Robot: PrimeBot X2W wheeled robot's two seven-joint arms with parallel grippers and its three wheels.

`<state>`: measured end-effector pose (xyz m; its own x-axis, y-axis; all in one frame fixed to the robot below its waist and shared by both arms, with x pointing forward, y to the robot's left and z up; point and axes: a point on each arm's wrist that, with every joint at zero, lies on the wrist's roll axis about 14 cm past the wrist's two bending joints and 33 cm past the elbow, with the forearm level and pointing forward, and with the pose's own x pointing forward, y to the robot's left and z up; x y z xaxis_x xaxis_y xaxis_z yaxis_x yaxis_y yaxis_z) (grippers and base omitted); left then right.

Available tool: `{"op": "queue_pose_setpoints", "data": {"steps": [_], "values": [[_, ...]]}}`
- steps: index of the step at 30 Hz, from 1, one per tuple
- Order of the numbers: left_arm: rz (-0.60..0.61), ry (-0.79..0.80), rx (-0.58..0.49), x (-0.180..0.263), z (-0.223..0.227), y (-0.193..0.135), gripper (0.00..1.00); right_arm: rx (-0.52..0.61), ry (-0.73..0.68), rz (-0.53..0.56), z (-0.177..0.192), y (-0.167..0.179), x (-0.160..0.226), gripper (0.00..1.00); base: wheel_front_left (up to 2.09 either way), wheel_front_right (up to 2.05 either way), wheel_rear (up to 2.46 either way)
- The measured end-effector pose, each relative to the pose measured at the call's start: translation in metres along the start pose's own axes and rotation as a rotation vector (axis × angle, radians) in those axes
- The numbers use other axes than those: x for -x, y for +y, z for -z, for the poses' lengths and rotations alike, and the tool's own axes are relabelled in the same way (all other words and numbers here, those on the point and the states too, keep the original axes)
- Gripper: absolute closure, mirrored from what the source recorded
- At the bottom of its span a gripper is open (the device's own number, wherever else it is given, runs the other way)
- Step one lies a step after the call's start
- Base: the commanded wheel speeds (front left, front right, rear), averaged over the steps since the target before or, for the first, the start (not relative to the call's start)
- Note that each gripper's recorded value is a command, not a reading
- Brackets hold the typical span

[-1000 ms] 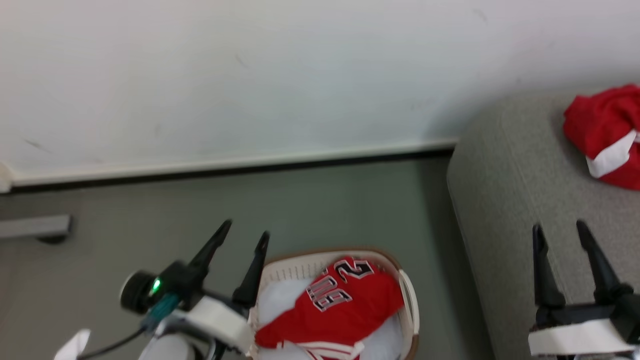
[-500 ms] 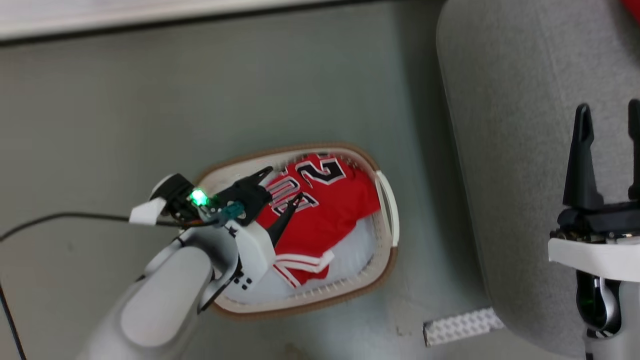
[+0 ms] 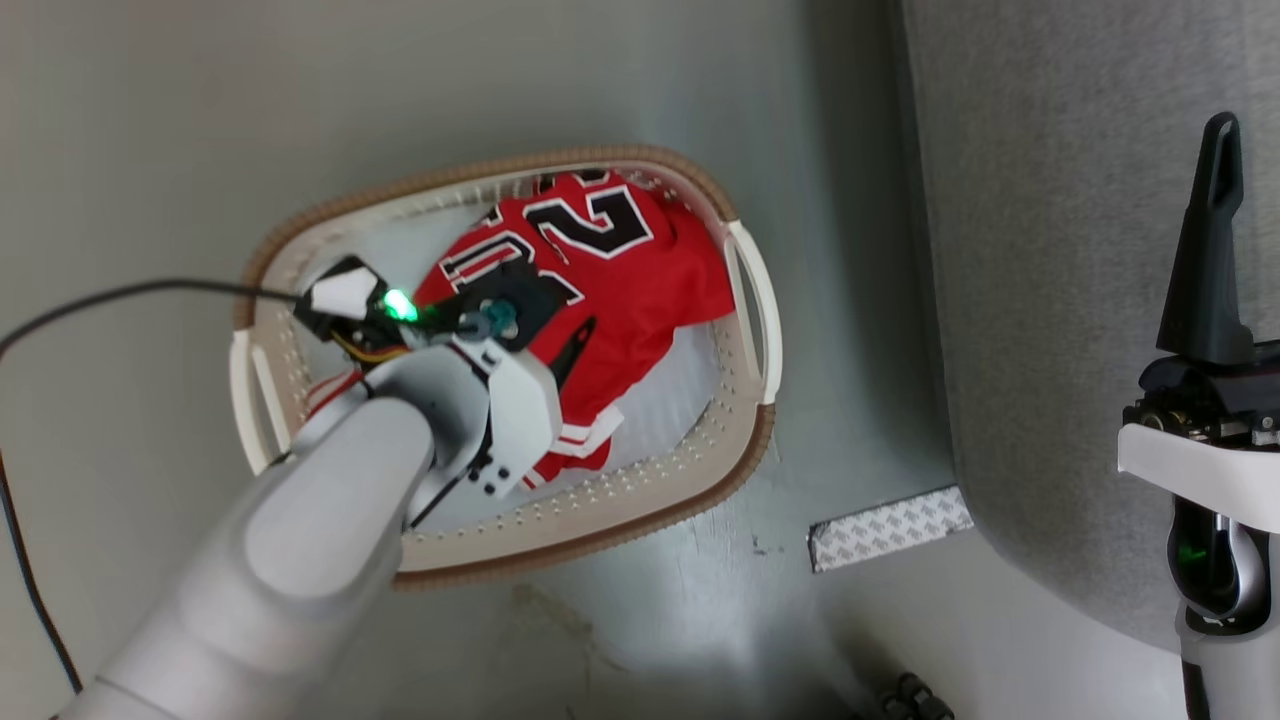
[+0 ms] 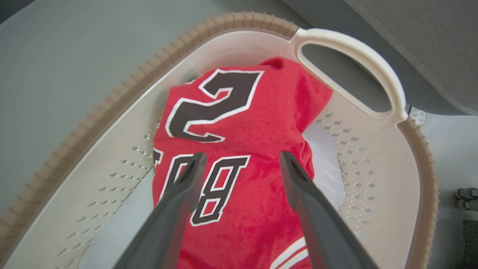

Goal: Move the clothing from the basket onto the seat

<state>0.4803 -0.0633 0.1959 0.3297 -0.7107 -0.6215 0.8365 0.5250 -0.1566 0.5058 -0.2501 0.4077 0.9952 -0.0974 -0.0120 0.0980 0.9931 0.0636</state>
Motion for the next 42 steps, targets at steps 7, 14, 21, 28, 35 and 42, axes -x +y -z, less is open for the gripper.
{"op": "queue_pose_setpoints", "data": {"steps": [7,14,21,28,35,42], "values": [[0.019,0.073,0.033,-0.028,0.029,0.004,0.0,0.014,0.032,-0.014,0.023,0.002,-0.006,0.0,0.0,0.0,0.0],[0.028,0.14,0.047,-0.046,0.059,0.007,0.0,0.031,0.059,-0.011,0.038,-0.001,-0.005,0.0,0.0,0.0,0.0],[0.036,0.166,0.034,-0.056,0.073,0.005,0.7,0.042,0.075,-0.009,0.045,-0.002,-0.001,0.0,0.0,0.0,0.0],[0.022,0.12,0.032,-0.056,0.063,0.004,1.0,0.047,0.075,-0.009,0.041,-0.001,0.002,0.0,0.0,0.0,0.0],[-0.036,-0.021,0.11,-0.028,0.025,0.007,1.0,0.056,0.045,0.001,0.019,-0.002,0.009,0.0,0.0,0.0,0.0],[-0.118,-0.153,0.141,0.028,-0.018,0.007,1.0,0.048,0.016,0.018,-0.012,-0.002,0.028,0.0,0.0,0.0,0.0]]}}
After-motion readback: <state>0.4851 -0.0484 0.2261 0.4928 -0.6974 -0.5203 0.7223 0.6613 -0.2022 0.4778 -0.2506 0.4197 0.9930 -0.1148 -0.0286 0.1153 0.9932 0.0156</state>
